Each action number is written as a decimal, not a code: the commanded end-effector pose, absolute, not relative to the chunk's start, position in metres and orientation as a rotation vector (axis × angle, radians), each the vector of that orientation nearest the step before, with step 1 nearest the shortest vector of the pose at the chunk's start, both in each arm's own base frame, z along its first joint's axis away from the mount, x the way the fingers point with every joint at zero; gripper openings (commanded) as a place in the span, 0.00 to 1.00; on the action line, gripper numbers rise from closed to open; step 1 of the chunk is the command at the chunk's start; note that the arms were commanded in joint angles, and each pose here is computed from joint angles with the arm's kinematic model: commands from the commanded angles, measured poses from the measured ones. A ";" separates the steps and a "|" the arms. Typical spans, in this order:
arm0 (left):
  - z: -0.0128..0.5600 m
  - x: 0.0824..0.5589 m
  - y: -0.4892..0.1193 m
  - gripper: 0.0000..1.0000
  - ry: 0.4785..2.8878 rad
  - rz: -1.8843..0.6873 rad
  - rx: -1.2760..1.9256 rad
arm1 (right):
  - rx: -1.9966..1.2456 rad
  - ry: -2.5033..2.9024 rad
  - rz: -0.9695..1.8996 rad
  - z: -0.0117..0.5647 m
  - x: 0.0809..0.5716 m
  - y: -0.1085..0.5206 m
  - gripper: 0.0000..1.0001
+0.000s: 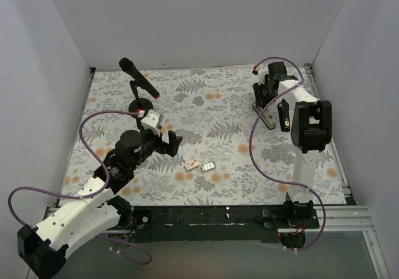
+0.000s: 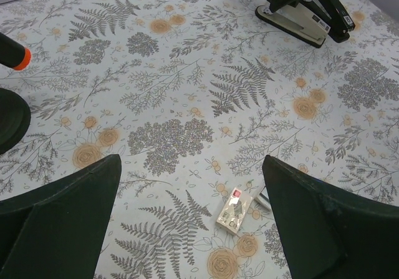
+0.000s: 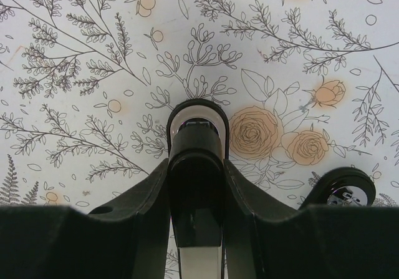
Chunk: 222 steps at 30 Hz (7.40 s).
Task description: Load the staples into the stapler
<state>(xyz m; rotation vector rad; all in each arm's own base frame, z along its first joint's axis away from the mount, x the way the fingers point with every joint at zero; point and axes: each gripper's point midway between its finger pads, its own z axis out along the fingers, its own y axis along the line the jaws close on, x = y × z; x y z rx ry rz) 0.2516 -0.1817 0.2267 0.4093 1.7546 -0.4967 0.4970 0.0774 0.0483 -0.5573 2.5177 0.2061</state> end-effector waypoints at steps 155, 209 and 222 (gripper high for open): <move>0.070 0.353 -0.059 0.00 2.019 -0.784 -0.948 | -1.058 1.725 0.707 0.045 0.277 0.269 0.01; 0.014 0.294 -0.059 0.47 1.985 -0.824 -1.305 | -1.185 1.757 0.510 0.031 0.305 0.264 0.01; 0.040 0.306 -0.038 0.81 1.908 -0.711 -1.296 | -1.179 1.747 0.504 0.035 0.306 0.264 0.01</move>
